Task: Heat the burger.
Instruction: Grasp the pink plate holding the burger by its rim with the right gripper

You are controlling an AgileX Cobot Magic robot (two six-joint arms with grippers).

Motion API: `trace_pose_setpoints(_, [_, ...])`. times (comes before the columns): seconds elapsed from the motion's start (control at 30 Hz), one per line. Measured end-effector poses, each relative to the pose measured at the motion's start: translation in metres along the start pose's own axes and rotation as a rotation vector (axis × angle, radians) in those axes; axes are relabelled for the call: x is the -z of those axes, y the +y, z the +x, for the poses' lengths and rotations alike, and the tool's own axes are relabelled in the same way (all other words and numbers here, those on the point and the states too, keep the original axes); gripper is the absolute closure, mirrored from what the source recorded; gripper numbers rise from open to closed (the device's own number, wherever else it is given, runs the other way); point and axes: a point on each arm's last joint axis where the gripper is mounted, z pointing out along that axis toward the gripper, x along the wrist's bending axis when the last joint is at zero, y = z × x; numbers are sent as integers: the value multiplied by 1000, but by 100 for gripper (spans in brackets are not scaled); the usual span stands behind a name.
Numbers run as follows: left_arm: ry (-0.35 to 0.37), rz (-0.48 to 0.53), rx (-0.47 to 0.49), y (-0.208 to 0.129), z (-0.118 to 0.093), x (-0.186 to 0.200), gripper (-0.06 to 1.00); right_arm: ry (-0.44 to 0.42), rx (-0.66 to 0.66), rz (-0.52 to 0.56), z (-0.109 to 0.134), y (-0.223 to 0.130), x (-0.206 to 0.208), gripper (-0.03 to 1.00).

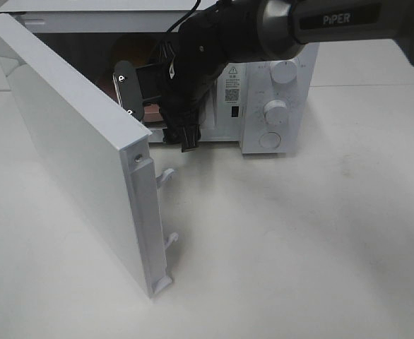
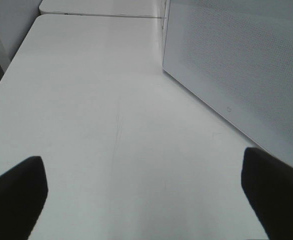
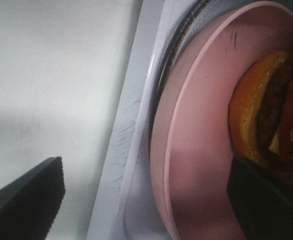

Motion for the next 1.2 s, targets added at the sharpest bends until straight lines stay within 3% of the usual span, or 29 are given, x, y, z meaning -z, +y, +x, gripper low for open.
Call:
trace_pose_setpoints(0.4, [0, 0, 0, 0, 0, 0, -3, -2, -25, 10, -15, 2, -22, 13])
trace_pose_setpoints(0.6, [0, 0, 0, 0, 0, 0, -3, 14, -57, 19, -14, -4, -35, 19])
trace_pose_setpoints(0.63, [0, 0, 0, 0, 0, 0, -3, 23, -71, 17, -12, -5, -40, 27])
trace_pose_setpoints(0.7, [0, 0, 0, 0, 0, 0, -3, 27, -75, 16, -11, -5, -43, 30])
trace_pose_setpoints(0.73, [0, 0, 0, 0, 0, 0, -3, 29, -80, 16, -10, -5, -44, 42])
trace_pose_setpoints(0.77, [0, 0, 0, 0, 0, 0, -3, 29, -80, 16, -10, -5, -44, 42])
trace_pose_setpoints(0.8, [0, 0, 0, 0, 0, 0, -3, 29, -84, 14, -10, -5, -45, 57])
trace_pose_setpoints(0.83, [0, 0, 0, 0, 0, 0, -3, 24, -83, 11, -10, -4, -45, 63])
trace_pose_setpoints(0.87, [0, 0, 0, 0, 0, 0, -3, 24, -83, 11, -10, -4, -45, 63])
trace_pose_setpoints(0.9, [0, 0, 0, 0, 0, 0, -3, 19, -86, 7, -11, -4, -45, 78])
trace_pose_setpoints(0.93, [0, 0, 0, 0, 0, 0, -3, 24, -86, 10, -10, -4, -45, 84])
trace_pose_setpoints(1.2, [0, 0, 0, 0, 0, 0, -3, 27, -87, 10, -10, -4, -45, 88])
